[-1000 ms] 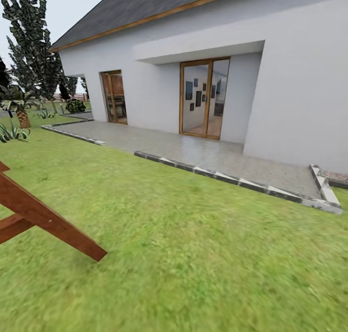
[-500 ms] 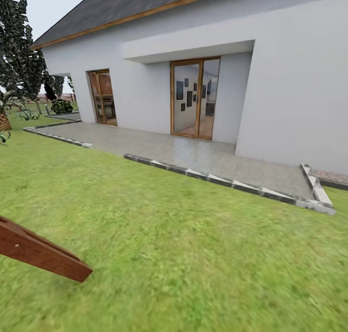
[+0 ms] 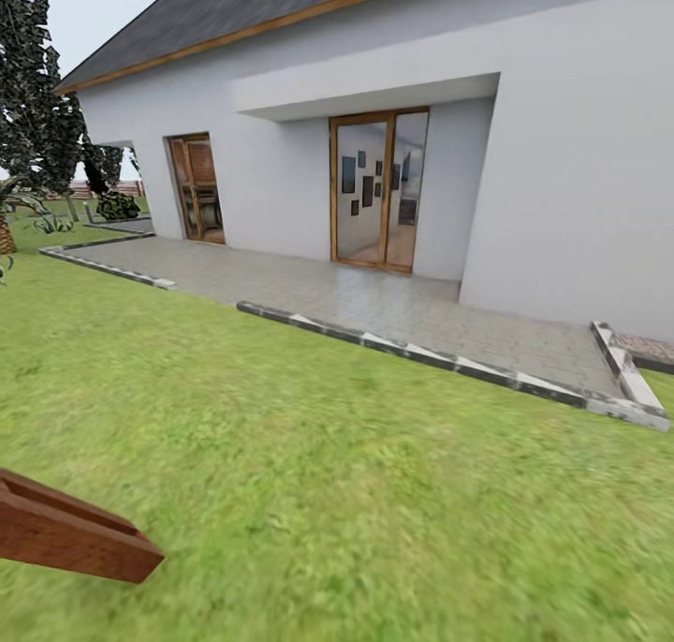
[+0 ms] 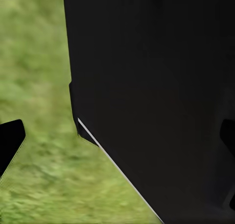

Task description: Take the three Easter eggs out of the wicker basket on the lawn in the garden, then place them on the lawn next to a single tree (choose any tree) so that all three eggs are next to the same tree and none are left in the basket.

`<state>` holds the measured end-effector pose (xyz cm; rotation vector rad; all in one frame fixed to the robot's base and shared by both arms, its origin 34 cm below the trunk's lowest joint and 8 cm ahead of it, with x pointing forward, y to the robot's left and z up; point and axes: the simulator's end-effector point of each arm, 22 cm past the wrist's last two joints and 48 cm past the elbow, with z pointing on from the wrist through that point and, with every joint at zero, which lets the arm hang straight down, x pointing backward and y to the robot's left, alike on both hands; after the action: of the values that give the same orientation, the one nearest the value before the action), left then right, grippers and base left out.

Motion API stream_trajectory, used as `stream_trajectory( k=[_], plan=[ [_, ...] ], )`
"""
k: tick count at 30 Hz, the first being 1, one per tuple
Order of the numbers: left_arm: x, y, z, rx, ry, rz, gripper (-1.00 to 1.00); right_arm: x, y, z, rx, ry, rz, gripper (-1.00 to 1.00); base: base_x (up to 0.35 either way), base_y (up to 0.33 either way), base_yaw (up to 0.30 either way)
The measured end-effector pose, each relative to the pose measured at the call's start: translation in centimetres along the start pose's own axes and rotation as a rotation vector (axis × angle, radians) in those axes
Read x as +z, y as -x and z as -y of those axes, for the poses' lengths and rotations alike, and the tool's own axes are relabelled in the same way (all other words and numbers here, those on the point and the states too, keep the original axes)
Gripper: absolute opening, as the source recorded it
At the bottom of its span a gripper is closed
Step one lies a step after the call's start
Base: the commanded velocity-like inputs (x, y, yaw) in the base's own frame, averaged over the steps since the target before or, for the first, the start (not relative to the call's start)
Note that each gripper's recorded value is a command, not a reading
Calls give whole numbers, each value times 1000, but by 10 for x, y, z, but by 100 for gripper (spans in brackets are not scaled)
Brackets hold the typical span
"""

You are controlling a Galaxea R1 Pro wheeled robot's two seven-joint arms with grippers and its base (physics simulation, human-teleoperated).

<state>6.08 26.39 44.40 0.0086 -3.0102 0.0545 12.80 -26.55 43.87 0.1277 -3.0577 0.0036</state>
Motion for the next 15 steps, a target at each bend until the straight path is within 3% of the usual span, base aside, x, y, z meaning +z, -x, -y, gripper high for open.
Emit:
stream_trajectory(
  k=[15],
  plan=[
    [0,0,0,-1,0,0,100,0,0,0,0,-1,0,100,333,0,0]
  ],
)
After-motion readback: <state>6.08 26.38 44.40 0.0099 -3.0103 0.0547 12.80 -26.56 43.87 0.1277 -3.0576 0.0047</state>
